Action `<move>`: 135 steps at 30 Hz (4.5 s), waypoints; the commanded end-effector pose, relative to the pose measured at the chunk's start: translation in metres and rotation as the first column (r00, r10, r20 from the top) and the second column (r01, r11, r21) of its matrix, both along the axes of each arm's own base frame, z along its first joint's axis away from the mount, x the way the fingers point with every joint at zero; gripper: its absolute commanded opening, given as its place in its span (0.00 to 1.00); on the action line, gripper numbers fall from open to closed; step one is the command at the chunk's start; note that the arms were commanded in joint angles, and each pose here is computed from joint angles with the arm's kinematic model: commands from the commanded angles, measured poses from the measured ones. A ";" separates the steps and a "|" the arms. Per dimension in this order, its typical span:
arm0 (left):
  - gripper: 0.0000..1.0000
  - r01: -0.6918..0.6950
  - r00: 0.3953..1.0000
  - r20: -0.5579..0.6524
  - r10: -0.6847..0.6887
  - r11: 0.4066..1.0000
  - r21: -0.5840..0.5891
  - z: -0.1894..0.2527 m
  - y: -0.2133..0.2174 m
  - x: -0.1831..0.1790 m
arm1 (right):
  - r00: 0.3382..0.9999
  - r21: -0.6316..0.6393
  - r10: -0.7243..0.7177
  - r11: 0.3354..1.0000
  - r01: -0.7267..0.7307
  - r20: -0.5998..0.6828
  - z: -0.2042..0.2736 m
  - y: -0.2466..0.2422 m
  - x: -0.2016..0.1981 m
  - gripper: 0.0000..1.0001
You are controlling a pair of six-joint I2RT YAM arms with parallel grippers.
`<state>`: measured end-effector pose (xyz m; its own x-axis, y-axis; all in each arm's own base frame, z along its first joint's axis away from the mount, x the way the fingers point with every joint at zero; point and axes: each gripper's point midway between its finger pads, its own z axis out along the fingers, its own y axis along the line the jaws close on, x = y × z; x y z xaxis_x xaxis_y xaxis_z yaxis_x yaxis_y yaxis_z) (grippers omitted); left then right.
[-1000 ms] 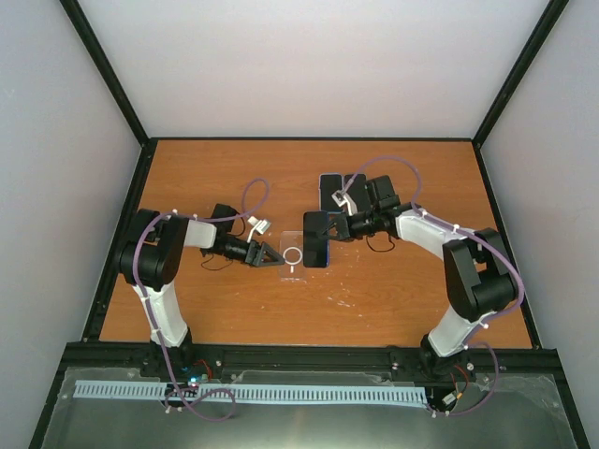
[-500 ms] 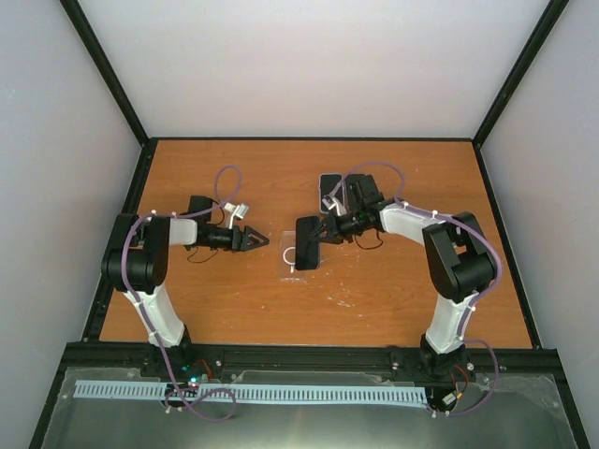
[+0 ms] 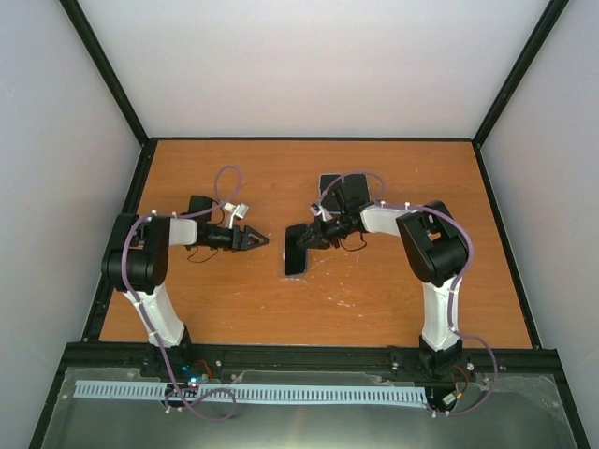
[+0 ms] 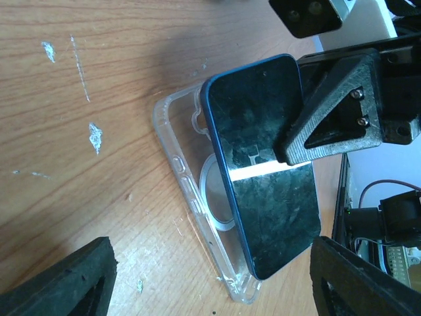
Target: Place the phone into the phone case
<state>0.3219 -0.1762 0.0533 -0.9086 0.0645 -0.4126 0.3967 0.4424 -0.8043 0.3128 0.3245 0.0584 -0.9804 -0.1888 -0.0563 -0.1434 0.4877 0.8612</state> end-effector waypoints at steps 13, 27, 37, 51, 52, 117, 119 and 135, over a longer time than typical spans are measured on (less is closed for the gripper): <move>0.75 0.010 1.000 -0.021 -0.011 1.000 -0.028 -0.005 -0.004 0.001 | 0.996 0.026 0.016 1.000 -0.013 -0.092 -0.029 0.012 0.007 0.03; 0.74 0.010 0.999 -0.030 -0.011 0.999 -0.032 -0.006 -0.004 0.000 | 0.987 -0.073 0.016 0.997 -0.028 -0.159 -0.058 -0.001 -0.010 0.03; 0.75 0.006 1.000 -0.026 -0.007 1.000 -0.029 -0.005 -0.003 0.000 | 0.988 -0.183 -0.004 0.983 -0.025 -0.155 -0.073 -0.011 -0.015 0.03; 0.75 0.004 1.000 -0.027 -0.005 0.999 -0.033 -0.006 -0.004 0.001 | 0.997 -0.213 0.050 0.976 -0.037 0.057 -0.027 -0.002 0.008 0.32; 0.75 0.004 1.000 -0.027 -0.005 0.999 -0.034 -0.006 -0.004 0.001 | 0.996 -0.211 0.052 0.977 -0.037 0.066 -0.023 -0.001 0.008 0.34; 0.71 0.032 0.979 0.198 -0.048 0.996 0.084 0.025 0.004 0.014 | 0.908 -0.315 0.355 0.908 -0.277 0.222 -0.033 -0.010 -0.040 0.05; 0.71 0.033 0.959 0.273 -0.071 0.989 0.141 0.032 0.009 0.012 | 0.895 -0.322 0.374 0.902 -0.288 0.244 -0.025 -0.012 -0.041 0.05; 0.75 -0.012 0.825 0.511 -0.242 0.896 0.443 0.026 0.041 -0.018 | 0.869 -0.305 0.424 0.888 -0.345 0.253 -0.014 -0.001 -0.056 0.10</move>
